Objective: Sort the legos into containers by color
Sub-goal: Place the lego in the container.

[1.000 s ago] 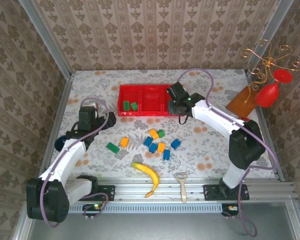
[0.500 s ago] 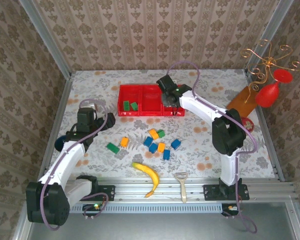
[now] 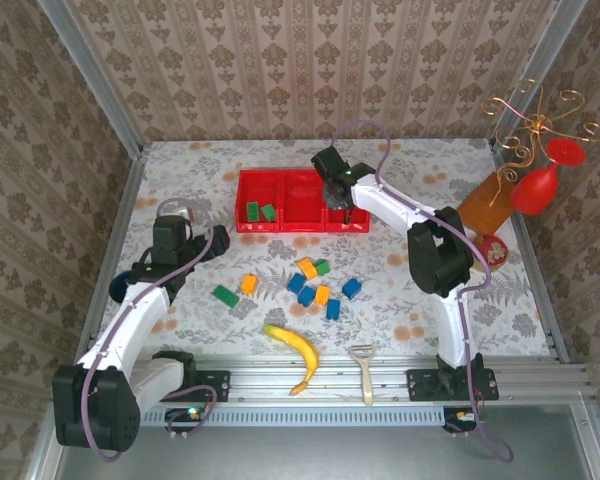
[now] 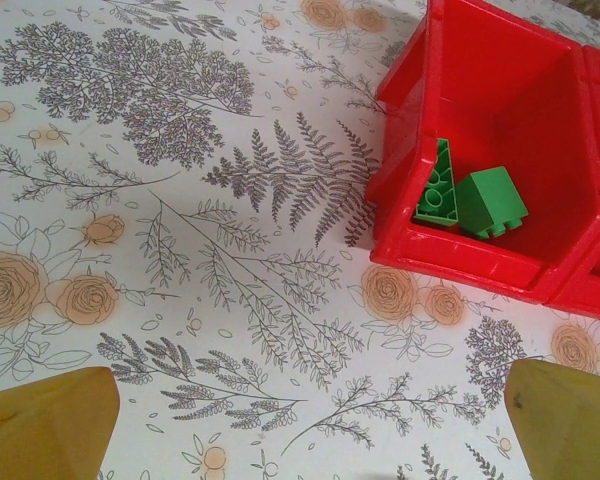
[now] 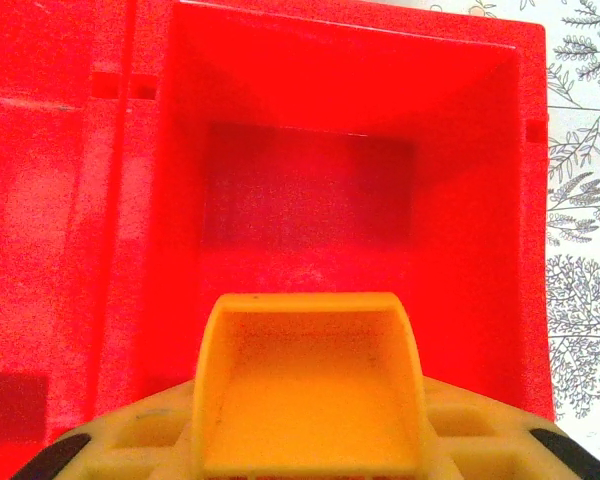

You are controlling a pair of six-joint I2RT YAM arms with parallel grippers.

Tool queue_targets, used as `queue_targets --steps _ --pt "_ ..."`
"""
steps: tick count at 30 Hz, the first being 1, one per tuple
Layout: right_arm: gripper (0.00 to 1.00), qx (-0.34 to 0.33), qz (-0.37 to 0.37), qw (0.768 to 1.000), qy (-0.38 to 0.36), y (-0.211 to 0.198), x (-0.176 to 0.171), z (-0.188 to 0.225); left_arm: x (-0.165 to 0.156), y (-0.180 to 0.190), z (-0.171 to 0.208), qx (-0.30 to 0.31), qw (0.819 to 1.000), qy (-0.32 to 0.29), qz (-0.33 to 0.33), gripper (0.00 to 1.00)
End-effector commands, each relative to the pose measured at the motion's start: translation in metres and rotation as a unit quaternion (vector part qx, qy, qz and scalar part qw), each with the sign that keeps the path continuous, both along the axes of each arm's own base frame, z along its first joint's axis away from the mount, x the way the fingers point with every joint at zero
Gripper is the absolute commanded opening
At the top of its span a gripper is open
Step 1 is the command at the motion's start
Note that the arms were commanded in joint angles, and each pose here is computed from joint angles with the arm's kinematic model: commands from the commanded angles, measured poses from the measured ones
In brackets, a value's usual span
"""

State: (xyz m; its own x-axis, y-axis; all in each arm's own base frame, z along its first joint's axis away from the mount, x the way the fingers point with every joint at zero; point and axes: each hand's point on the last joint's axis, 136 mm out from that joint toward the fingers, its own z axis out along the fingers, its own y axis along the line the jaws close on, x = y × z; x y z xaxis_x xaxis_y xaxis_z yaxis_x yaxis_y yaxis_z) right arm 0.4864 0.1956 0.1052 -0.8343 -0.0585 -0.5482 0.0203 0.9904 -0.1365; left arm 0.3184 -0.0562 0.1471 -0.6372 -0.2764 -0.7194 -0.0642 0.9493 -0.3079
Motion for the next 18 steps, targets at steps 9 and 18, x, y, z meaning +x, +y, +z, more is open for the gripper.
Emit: queue_targets --steps 9,18 --pt "0.53 -0.007 0.001 1.0 0.009 -0.003 0.0 0.001 0.0 0.002 -0.001 -0.012 1.0 0.006 0.007 1.0" --pt "0.55 0.027 0.016 0.999 0.004 0.007 -0.013 0.022 -0.001 0.002 -0.001 -0.012 1.0 0.009 0.006 1.0"
